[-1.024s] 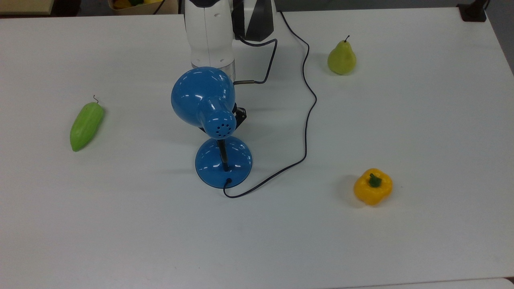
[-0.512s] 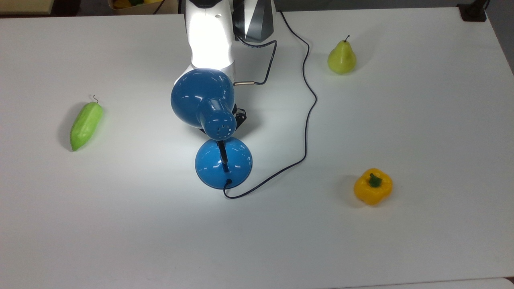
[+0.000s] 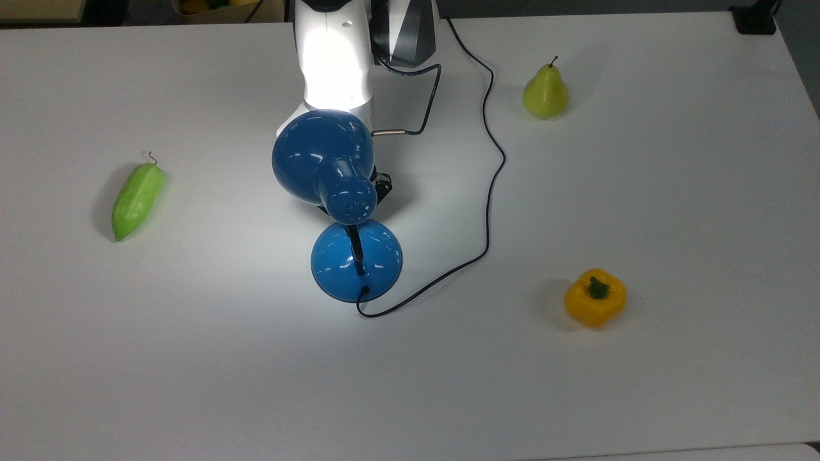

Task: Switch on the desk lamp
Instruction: 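Lift the gripper up and away from the lit lamp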

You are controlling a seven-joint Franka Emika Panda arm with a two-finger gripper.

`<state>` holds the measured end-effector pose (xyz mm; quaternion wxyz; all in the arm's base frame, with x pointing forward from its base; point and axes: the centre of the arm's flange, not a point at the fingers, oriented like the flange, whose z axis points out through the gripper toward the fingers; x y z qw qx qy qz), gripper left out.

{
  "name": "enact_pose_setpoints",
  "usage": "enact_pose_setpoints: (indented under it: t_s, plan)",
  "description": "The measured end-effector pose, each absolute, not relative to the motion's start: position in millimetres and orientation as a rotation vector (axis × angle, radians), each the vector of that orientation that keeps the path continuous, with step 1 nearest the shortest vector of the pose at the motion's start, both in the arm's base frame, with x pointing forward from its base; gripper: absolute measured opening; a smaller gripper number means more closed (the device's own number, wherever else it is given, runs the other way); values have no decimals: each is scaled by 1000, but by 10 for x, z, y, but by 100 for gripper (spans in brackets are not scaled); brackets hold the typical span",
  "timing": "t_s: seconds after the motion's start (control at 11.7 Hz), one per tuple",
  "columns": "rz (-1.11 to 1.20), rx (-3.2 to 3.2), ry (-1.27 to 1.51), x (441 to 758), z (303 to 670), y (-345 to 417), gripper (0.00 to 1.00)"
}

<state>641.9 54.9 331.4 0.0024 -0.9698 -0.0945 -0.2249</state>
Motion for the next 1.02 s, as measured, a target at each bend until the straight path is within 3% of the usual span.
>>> enact_pose_setpoints:
  t_s: [0.17, 0.43, 0.51, 0.68, 0.85, 1.02]
  plan:
    - [-639, -3059, -276, 6366, 3472, 455, 1]
    - [-290, -3093, -317, 6081, 3697, 573, 4]
    - [-193, -3096, -334, 5981, 3774, 624, 12]
    - [-39, -3097, -349, 5786, 3991, 660, 16]
    - [55, -3095, -354, 5607, 4240, 657, 34]
    - [99, -3101, -293, 5384, 4662, 639, 63]
